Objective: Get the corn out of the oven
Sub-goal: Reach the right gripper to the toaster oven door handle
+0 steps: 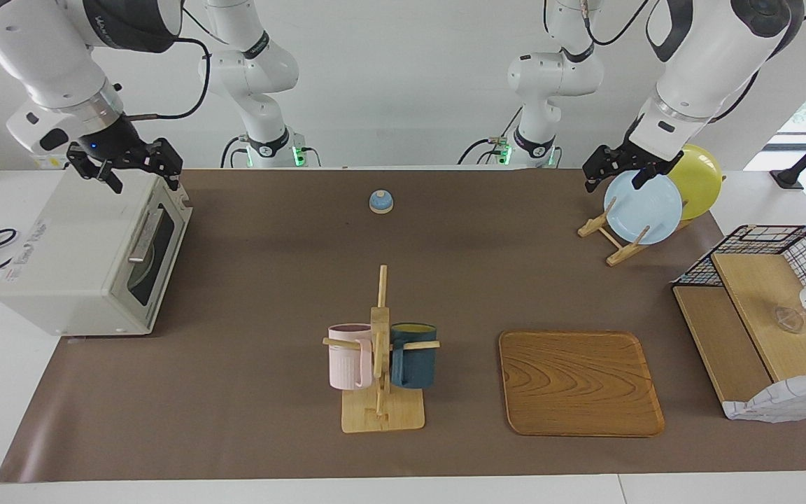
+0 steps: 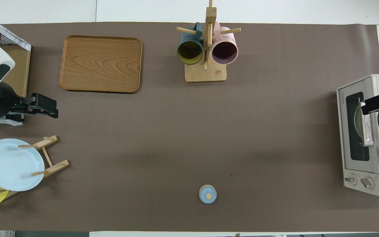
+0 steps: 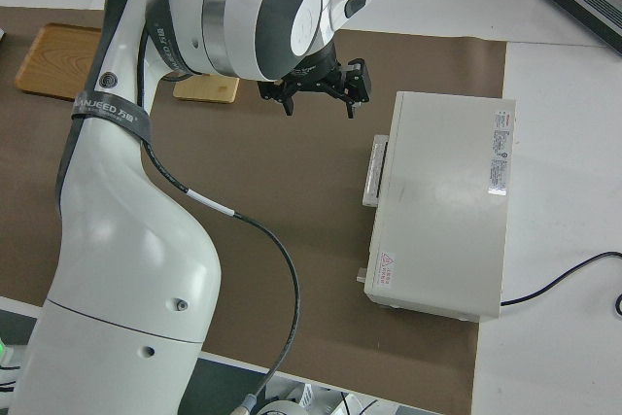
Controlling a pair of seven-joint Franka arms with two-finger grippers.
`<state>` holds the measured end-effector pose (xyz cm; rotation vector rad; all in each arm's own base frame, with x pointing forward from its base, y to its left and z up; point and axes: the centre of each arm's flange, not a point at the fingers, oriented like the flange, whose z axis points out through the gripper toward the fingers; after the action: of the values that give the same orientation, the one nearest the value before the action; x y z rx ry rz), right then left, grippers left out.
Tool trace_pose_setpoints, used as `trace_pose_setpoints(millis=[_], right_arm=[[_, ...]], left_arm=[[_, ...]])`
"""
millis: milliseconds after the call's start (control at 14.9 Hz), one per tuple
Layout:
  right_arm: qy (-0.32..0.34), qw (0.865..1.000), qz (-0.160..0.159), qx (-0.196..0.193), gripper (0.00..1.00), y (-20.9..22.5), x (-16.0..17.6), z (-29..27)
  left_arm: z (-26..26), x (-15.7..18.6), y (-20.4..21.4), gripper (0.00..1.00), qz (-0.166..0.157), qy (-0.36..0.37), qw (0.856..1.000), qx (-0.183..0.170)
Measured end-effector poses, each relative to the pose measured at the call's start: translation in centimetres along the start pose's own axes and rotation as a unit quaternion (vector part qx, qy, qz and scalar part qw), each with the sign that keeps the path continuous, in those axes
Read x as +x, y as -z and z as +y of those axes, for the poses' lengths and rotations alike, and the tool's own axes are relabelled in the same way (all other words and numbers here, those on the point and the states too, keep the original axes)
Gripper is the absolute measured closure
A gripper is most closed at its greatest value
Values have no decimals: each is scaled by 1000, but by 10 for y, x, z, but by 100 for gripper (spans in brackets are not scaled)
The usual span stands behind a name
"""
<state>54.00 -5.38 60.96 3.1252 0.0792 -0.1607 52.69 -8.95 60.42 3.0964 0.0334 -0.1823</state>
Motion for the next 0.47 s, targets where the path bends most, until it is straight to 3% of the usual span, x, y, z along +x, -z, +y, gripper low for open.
trace_pose_setpoints(millis=[470], right_arm=[[13,1000,21,-3,82,-13,5,0]], left_arm=[[0,0,0,0,0,0,1000,0]])
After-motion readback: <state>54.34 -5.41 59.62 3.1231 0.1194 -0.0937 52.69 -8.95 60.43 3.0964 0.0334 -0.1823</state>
